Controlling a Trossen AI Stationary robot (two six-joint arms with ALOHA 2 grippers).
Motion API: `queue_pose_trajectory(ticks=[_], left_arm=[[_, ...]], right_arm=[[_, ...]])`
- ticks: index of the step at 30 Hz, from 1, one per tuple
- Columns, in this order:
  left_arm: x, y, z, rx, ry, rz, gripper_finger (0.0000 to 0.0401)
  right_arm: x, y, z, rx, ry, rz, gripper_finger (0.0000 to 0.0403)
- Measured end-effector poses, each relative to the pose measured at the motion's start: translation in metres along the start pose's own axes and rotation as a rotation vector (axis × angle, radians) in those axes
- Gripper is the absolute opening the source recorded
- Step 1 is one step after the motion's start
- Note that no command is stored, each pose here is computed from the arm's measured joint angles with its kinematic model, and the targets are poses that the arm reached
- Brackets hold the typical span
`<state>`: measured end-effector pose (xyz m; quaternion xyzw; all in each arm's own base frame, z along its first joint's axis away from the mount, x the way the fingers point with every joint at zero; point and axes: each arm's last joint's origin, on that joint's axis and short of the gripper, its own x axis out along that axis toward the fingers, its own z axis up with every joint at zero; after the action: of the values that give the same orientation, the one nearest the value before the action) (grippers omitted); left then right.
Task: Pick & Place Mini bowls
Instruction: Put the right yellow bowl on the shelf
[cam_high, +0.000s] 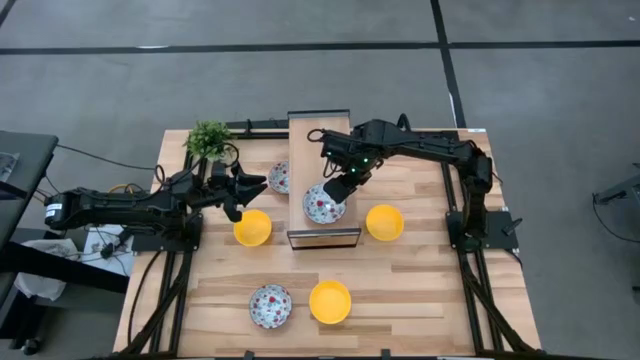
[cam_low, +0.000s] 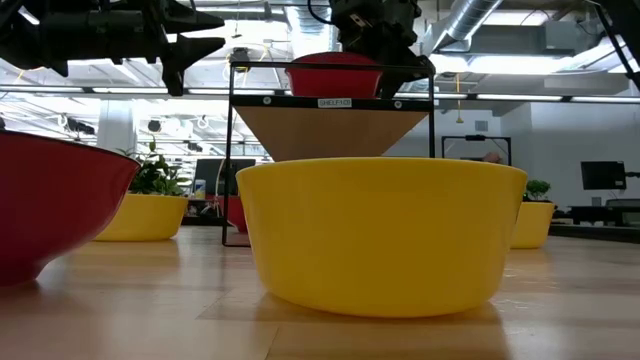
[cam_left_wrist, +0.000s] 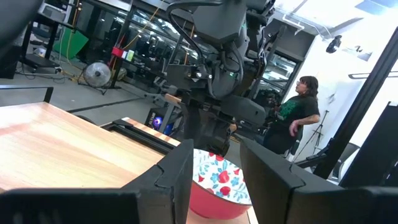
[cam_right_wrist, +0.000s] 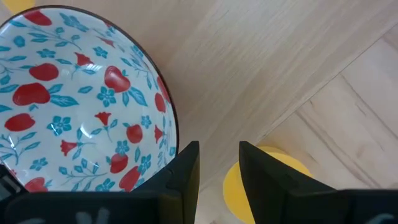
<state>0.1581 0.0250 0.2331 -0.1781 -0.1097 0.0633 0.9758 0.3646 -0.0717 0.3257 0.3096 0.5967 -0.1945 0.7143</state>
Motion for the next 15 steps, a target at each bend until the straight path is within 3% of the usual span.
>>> queue_pose_trajectory(ticks=[7, 15], left_arm=[[0.000, 0.000, 0.000, -0.007, 0.000, 0.000, 0.0131], [0.000, 0.000, 0.000, -0.007, 0.005, -0.013, 0.0131]], right_arm=[[0.000, -0.001, -0.001, 0.002, 0.009, -0.016, 0.0102], [-0.004, -0.019, -0.006, 0.039, 0.063, -0.175, 0.0102]])
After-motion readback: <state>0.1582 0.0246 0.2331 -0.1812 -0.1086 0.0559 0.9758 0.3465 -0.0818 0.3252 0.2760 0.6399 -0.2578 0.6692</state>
